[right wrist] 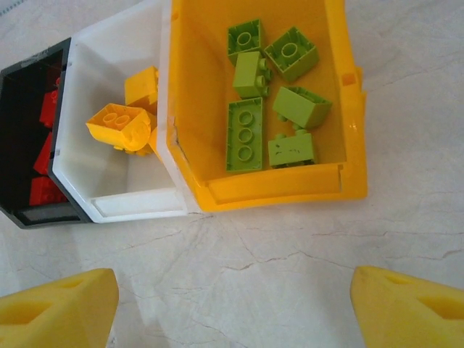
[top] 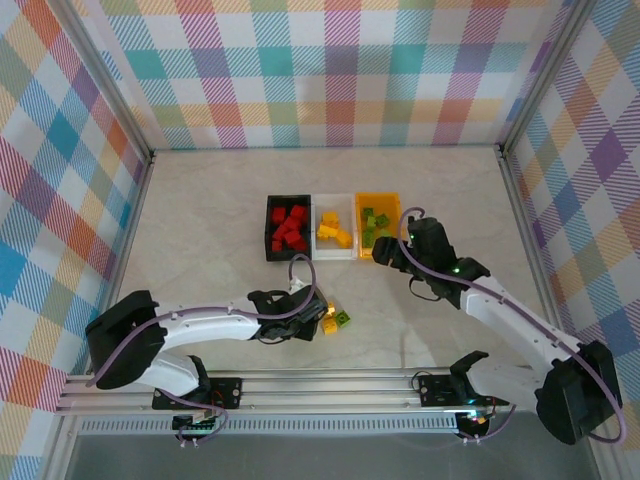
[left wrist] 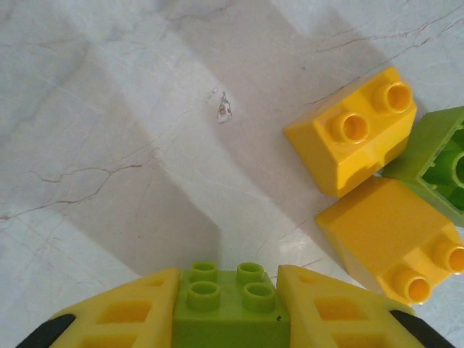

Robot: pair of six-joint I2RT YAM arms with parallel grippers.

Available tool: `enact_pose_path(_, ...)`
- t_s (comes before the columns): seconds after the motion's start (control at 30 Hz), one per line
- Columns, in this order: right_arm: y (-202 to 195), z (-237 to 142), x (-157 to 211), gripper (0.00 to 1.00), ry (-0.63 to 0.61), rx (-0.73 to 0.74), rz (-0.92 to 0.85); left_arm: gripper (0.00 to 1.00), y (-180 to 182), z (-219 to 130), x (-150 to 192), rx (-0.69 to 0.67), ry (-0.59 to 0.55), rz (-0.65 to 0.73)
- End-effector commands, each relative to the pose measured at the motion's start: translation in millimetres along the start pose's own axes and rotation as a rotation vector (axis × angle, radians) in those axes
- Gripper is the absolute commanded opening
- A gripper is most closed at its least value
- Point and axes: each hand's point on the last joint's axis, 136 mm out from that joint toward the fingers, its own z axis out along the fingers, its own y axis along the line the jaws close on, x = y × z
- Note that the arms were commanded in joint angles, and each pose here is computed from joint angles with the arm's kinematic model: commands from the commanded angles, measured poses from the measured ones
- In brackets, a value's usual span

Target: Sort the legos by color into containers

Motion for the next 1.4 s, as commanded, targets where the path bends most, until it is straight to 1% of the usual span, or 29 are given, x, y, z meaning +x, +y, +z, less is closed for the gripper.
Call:
enact_pose_path(0.0, -7, -6, 11, 0.84, -0.006, -0.012, 0.048, 0.33, -20, -34, -47, 0.032, -0.119, 0.029)
enact_pose_path(0.13, -17, -3, 33, 0.84, 0.033, -0.018, 0.077, 0.33, -50, -60, -117, 0.086, -0.219, 0.036)
enact_pose_path(0.27, -25, 2, 52, 0.83, 0.074, -0.007, 0.079, 0.33, -74, -57, -184, 0.106, -0.255, 0.036)
enact_pose_path(0.37, -28, 4, 61, 0.83, 0.09, -0.001, 0.073, 0.33, -84, -42, -227, 0.082, -0.266, 0.035)
enact_pose_path(0.47, -28, 6, 67, 0.84, 0.101, -0.002, 0.064, 0.33, -88, -22, -258, 0.051, -0.267, 0.032)
enact_pose_path(0.6, -25, 8, 70, 0.84, 0.111, -0.006, 0.051, 0.33, -92, 13, -281, 0.056, -0.225, -0.013)
enact_pose_path(0.77, -22, 6, 73, 0.83, 0.113, -0.016, 0.036, 0.35, -93, 37, -296, 0.055, -0.203, -0.053)
enact_pose_path(0.83, -21, 6, 74, 0.83, 0.115, -0.021, 0.034, 0.41, -96, 39, -299, 0.066, -0.201, -0.064)
enact_pose_path(0.97, -18, 5, 76, 0.84, 0.115, -0.032, 0.03, 0.62, -99, 28, -304, 0.088, -0.218, -0.081)
enact_pose_path(1.07, -15, 4, 74, 0.84, 0.11, -0.041, 0.027, 0.74, -100, 5, -307, 0.115, -0.253, -0.093)
enact_pose_path(1.13, -13, 4, 75, 0.84, 0.113, -0.047, 0.021, 0.8, -99, -18, -309, 0.153, -0.291, -0.109)
enact_pose_path(1.2, -10, 3, 76, 0.84, 0.116, -0.056, 0.01, 0.86, -100, -47, -307, 0.205, -0.339, -0.121)
enact_pose_path(1.27, -5, 3, 78, 0.84, 0.118, -0.064, -0.005, 0.9, -91, -69, -294, 0.233, -0.367, -0.139)
enact_pose_path(1.37, 5, 2, 84, 0.84, 0.125, -0.082, -0.038, 0.95, -75, -96, -260, 0.28, -0.407, -0.174)
